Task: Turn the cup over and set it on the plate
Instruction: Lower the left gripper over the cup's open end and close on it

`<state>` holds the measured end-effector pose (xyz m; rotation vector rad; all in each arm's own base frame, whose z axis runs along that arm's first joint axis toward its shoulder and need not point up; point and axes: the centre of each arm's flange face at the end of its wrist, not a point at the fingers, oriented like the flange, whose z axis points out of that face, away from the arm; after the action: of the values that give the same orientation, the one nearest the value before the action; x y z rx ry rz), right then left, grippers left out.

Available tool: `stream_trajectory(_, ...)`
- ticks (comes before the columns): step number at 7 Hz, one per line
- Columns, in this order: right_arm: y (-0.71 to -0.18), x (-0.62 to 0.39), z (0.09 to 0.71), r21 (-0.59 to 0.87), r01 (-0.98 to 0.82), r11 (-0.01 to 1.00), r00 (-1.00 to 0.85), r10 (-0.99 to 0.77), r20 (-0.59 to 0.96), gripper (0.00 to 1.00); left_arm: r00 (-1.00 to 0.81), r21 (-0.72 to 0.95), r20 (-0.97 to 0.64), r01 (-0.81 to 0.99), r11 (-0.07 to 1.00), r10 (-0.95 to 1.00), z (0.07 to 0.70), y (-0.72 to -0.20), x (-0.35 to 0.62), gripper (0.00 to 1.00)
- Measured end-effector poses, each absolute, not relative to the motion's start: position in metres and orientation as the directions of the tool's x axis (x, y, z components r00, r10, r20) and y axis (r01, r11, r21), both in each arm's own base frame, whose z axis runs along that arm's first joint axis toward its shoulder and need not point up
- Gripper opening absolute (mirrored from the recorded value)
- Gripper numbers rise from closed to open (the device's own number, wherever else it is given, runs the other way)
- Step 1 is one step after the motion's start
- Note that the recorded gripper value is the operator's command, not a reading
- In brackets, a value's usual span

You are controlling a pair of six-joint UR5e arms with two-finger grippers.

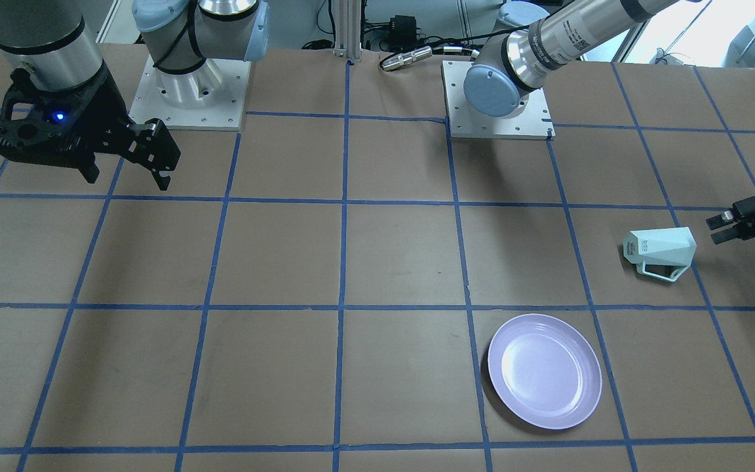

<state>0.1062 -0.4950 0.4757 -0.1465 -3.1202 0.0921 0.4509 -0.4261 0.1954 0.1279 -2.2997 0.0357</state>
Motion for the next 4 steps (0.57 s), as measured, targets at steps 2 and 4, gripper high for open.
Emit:
stream_trajectory(2,-0.495,0.106,0.476,-0.060,0.093,0.994,-0.995,0.094,0.014,1.00,-0.597,0.004,0.800,-0.105,0.994,-0.066,0.183,-0.423,0.446,0.99)
stream_trajectory(4,-0.495,0.106,0.476,-0.061,0.093,0.994,-0.995,0.094,0.014,1.00,-0.548,-0.026,0.836,-0.093,0.995,-0.029,0.174,-0.423,0.442,1.00)
